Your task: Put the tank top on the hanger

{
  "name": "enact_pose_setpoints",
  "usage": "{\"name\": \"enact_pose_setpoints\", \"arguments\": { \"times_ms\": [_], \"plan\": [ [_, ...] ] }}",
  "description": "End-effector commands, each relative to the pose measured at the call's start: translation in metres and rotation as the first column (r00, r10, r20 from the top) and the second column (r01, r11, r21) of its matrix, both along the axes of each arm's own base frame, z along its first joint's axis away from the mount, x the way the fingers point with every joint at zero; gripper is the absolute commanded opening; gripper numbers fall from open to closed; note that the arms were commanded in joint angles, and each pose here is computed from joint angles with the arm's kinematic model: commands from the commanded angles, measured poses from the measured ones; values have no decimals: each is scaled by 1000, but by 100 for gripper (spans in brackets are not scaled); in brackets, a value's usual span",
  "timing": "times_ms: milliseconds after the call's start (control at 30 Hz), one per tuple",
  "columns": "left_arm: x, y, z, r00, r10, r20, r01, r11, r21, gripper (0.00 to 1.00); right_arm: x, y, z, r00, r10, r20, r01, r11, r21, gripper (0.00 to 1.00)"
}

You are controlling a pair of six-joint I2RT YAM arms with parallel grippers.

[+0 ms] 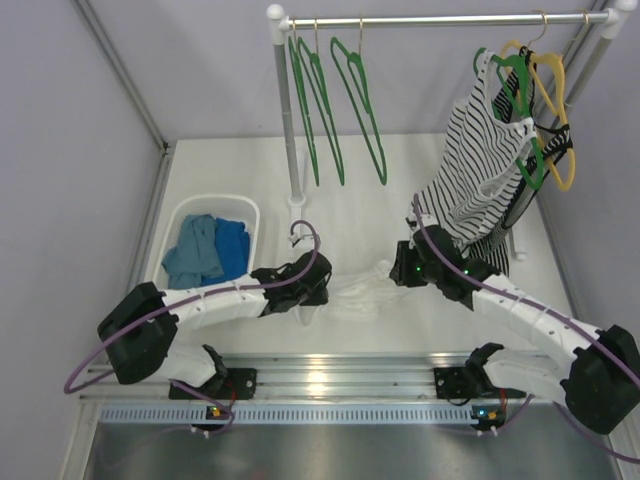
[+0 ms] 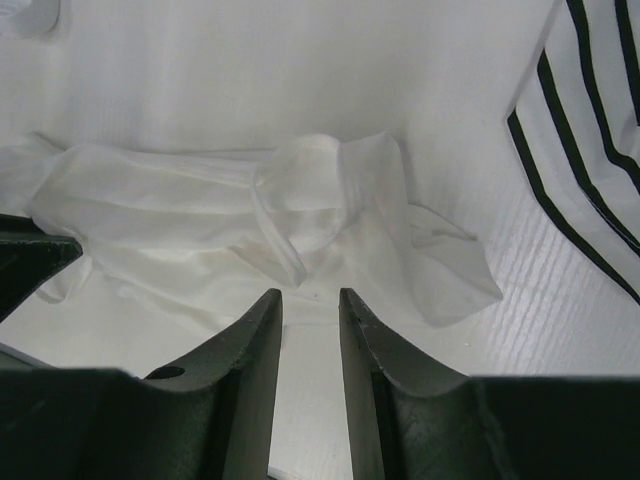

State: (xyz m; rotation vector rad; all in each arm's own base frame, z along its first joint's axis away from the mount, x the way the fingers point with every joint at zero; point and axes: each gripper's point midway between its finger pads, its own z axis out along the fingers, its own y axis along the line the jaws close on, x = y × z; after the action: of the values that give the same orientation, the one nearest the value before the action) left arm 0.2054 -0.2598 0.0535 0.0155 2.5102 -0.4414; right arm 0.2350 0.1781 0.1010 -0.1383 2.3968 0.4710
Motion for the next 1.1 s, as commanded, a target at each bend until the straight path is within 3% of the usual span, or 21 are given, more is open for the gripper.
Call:
{"name": "enact_pose_setpoints", "arguments": {
  "times_ms": [0,100,233,433,533,800,1067],
  "plan": [
    [20,-18,26,997,26,79,-21,998,-64,30,2,18,4,998,40,40,-42,998,44,31],
    [20,-16,29,996,27,84,-22,998,-60,17,1,23,-3,998,49,29,-50,998,44,32],
    [19,-14,33,996,22,91,-16,998,-57,9,0,29,-13,998,55,11,-55,998,35,33],
    [18,-12,38,995,18,100,-11,998,-61,0,4,29,-25,999,41,12,-41,999,25,37],
    [17,-10,40,995,15,99,-9,998,-60,0,7,33,-26,999,37,23,-38,999,37,37],
    [6,-3,46,995,-15,101,23,997,-76,0,9,31,-22,999,14,33,-16,999,45,2],
    [0,2,75,984,-62,169,83,989,-123,0,6,23,29,995,9,103,-16,998,66,0]
  ]
}}
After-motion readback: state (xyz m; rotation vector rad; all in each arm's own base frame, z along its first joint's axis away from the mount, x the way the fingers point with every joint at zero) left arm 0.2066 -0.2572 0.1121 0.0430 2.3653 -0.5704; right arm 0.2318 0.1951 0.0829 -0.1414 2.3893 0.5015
